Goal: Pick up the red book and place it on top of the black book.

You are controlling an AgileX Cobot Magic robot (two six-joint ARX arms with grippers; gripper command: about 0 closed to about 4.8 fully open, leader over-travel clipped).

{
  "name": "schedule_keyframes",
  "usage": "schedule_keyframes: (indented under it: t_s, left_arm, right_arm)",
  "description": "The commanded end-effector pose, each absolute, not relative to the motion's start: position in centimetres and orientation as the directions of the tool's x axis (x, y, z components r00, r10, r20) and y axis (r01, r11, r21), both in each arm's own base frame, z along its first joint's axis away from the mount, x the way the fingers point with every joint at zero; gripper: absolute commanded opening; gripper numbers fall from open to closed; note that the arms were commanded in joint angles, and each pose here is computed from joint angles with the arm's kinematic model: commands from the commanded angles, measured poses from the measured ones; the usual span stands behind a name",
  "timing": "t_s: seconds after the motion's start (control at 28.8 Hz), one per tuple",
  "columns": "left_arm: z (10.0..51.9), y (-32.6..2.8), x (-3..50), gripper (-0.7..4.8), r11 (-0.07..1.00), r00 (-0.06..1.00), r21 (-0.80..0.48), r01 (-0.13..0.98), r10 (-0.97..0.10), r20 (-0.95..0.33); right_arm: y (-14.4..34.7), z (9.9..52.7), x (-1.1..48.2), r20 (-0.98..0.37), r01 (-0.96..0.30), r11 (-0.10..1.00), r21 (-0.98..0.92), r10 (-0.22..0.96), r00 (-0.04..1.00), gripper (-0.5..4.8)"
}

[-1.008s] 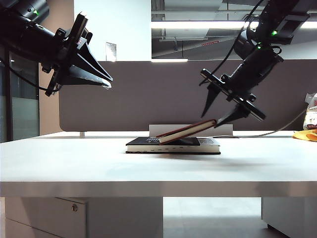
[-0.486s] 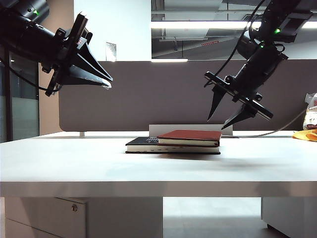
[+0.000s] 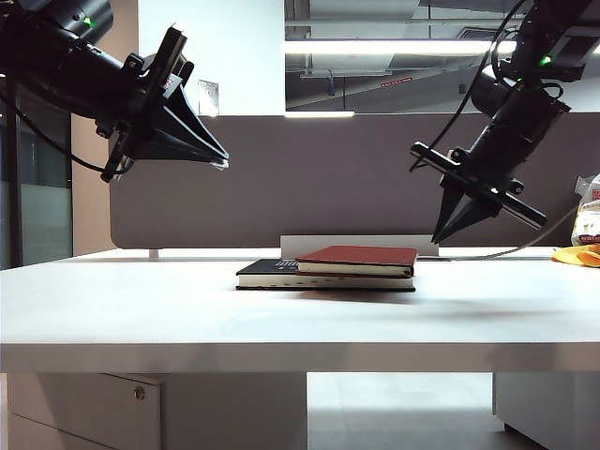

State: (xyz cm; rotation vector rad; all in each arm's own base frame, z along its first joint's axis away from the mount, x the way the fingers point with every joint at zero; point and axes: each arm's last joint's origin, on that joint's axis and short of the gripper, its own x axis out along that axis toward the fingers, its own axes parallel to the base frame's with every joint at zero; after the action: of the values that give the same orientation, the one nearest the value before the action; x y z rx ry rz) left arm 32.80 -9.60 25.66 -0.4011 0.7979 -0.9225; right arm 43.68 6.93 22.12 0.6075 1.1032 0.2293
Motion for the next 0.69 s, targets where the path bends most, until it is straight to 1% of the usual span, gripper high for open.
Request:
schedule_keyframes:
  t_s: [0.03,0.69]
  left_arm:
    - [25.8,-9.6,32.8,0.17,0.563,0.353,-0.62,0.546,-0.826,-0.439]
    - [25.6,-9.5,32.6,0.17,0.565,0.342,-0.61,0.555,-0.824,-0.453]
  right_arm:
    - [7.3,22.5,43.7,-0.761,0.101,0.827,0.554,0.453,0.464,-0.01]
    - [10.5,19.2,43.5,-0.813,0.087,0.847,0.524,0.468,0.345,-0.01]
